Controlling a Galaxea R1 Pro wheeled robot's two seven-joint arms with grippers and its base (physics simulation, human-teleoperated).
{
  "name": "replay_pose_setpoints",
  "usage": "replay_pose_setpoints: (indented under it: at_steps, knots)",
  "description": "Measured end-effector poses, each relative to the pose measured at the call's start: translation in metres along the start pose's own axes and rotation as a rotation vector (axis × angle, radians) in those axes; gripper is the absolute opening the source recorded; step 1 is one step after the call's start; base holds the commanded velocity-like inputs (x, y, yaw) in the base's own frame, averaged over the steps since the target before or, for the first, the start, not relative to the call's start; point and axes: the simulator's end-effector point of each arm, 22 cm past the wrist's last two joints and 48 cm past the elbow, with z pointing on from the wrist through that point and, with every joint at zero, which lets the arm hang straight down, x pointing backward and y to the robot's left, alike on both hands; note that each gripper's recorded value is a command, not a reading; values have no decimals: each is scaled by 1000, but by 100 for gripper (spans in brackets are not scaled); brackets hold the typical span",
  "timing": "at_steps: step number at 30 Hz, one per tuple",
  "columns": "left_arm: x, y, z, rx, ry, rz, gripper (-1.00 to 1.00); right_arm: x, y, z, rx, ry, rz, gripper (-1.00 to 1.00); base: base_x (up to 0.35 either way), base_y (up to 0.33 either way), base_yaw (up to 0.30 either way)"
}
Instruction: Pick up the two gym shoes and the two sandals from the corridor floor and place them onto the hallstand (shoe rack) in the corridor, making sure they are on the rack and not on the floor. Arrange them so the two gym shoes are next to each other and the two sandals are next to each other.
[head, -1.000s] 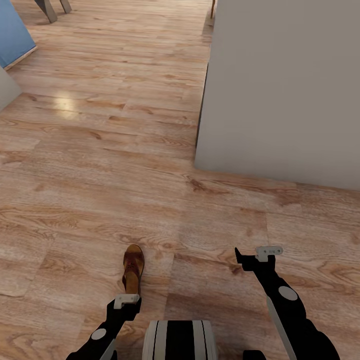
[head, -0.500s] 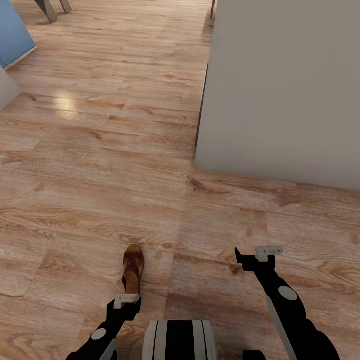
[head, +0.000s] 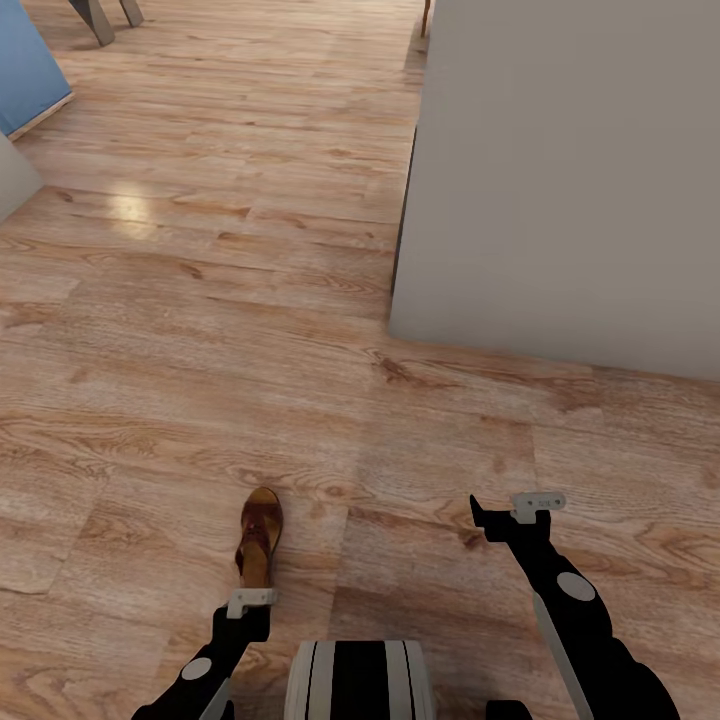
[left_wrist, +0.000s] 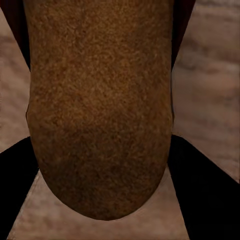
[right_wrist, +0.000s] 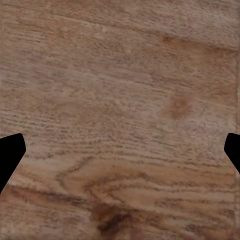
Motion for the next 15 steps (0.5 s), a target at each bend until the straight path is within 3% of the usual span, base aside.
replay_pose_setpoints:
  at_steps: [15]
  knots:
    - [-1,1,0,0,-2,-2,-100,1,1,0,-1,1,-1,100,0,0,0]
